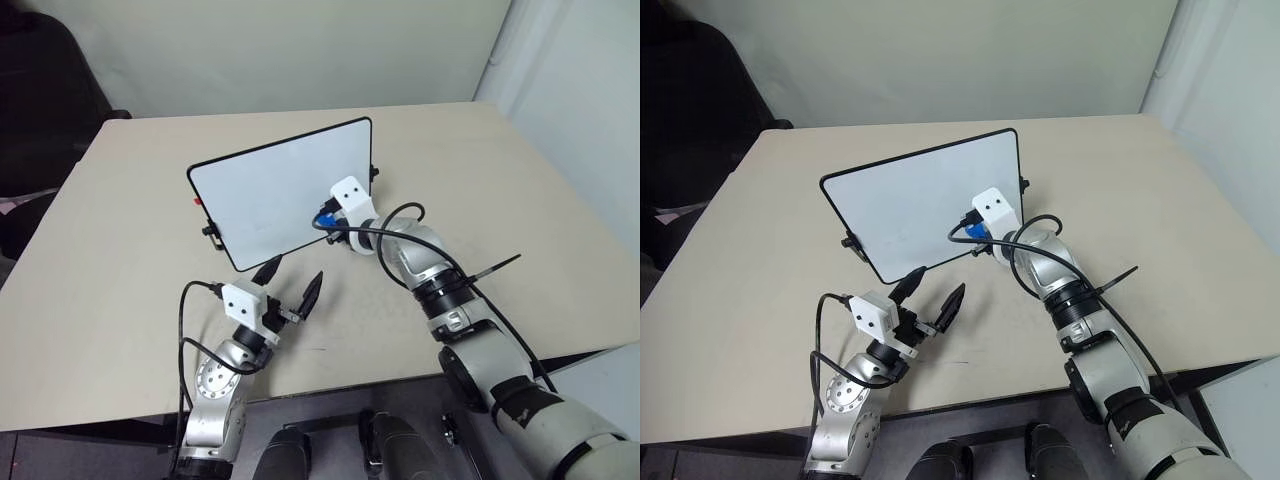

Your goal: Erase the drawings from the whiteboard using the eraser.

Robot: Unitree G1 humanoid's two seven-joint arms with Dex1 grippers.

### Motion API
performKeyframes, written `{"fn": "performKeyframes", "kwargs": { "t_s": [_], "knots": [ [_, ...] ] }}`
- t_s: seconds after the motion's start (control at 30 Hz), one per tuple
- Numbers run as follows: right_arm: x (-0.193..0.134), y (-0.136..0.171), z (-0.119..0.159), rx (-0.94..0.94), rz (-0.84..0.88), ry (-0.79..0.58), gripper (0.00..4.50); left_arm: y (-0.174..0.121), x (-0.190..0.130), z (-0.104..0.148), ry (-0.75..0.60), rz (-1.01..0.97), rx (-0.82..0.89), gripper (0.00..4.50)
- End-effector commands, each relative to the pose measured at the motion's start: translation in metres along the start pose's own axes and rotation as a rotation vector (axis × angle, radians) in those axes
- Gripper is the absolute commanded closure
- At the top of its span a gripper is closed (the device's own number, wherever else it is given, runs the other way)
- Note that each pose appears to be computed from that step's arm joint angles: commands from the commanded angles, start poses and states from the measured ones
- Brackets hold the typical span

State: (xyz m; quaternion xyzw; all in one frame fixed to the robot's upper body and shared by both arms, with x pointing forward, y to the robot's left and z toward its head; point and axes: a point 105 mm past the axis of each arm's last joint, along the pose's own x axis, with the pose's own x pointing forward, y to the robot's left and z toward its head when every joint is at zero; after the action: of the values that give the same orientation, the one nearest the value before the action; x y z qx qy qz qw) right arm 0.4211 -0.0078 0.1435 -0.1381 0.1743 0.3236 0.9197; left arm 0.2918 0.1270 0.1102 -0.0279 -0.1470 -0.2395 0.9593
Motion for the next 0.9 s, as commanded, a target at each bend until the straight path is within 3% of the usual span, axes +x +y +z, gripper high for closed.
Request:
{"fn": "performKeyframes", "kwargs": {
  "t_s": [0.03, 0.27, 0.47, 0.73, 0.9],
  "knots": [
    [-0.016, -0.018, 0.047, -0.025, -0.068, -0.147, 4.06, -0.002, 0.002, 0.013, -0.042, -0.011, 0.028, 0.0],
    [-0.036, -0.024, 0.08, -0.025, -0.08, -0.266, 4.06, -0.002, 0.002, 0.012, -0.041, -0.017, 0.026, 0.0],
    [-0.048, -0.039, 0.076, 0.001, -0.127, -0.276, 4.06, -0.002, 0.003, 0.012, -0.044, -0.022, 0.021, 0.0],
    [-0.091, -0.042, -0.005, 0.103, -0.082, -0.07, 4.06, -0.003, 0.001, 0.013, -0.046, -0.014, 0.018, 0.0],
    [-0.123, -0.044, -0.042, 0.138, -0.062, 0.073, 4.06, -0.005, 0.001, 0.01, -0.04, -0.011, 0.014, 0.0]
  ]
}}
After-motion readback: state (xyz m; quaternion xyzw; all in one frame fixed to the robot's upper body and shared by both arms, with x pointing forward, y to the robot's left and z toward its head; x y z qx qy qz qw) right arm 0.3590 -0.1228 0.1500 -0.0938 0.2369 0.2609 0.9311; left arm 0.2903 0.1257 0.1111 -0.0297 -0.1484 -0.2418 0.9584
